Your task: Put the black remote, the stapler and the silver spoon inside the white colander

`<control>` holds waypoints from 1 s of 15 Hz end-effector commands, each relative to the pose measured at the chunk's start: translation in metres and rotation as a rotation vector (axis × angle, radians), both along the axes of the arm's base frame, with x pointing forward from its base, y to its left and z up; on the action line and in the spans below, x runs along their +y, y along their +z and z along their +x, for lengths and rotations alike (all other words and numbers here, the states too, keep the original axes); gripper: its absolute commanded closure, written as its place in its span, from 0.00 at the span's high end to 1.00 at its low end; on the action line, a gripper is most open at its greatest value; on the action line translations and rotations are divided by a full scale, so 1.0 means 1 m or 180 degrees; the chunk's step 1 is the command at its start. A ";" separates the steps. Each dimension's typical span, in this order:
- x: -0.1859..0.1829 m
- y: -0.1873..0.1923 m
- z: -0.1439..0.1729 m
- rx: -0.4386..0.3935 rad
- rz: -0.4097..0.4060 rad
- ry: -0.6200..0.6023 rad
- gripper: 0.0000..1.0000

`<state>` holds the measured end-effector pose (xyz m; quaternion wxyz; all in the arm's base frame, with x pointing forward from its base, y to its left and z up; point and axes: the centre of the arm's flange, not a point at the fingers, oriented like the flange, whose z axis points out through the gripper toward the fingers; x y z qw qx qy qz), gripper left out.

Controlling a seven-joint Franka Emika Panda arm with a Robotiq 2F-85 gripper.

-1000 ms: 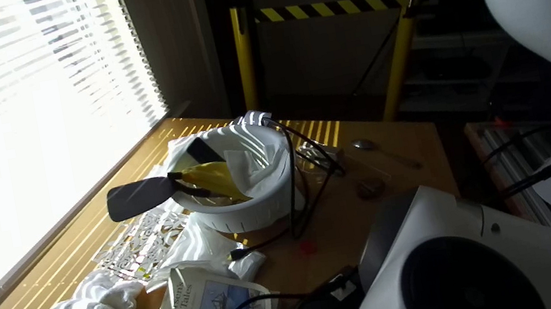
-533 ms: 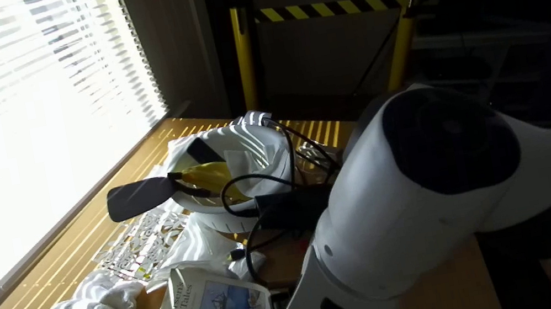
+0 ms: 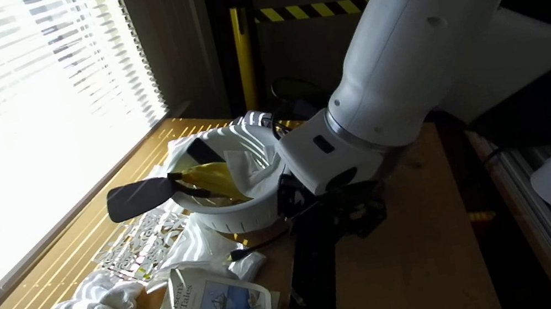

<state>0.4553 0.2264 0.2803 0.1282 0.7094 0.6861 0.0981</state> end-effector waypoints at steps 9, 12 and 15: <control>-0.102 0.091 0.023 -0.0537 0.1225 -0.1678 0.36; -0.092 0.081 0.027 -0.0577 0.1266 -0.1547 0.61; -0.083 0.084 0.026 -0.0609 0.1341 -0.1526 0.36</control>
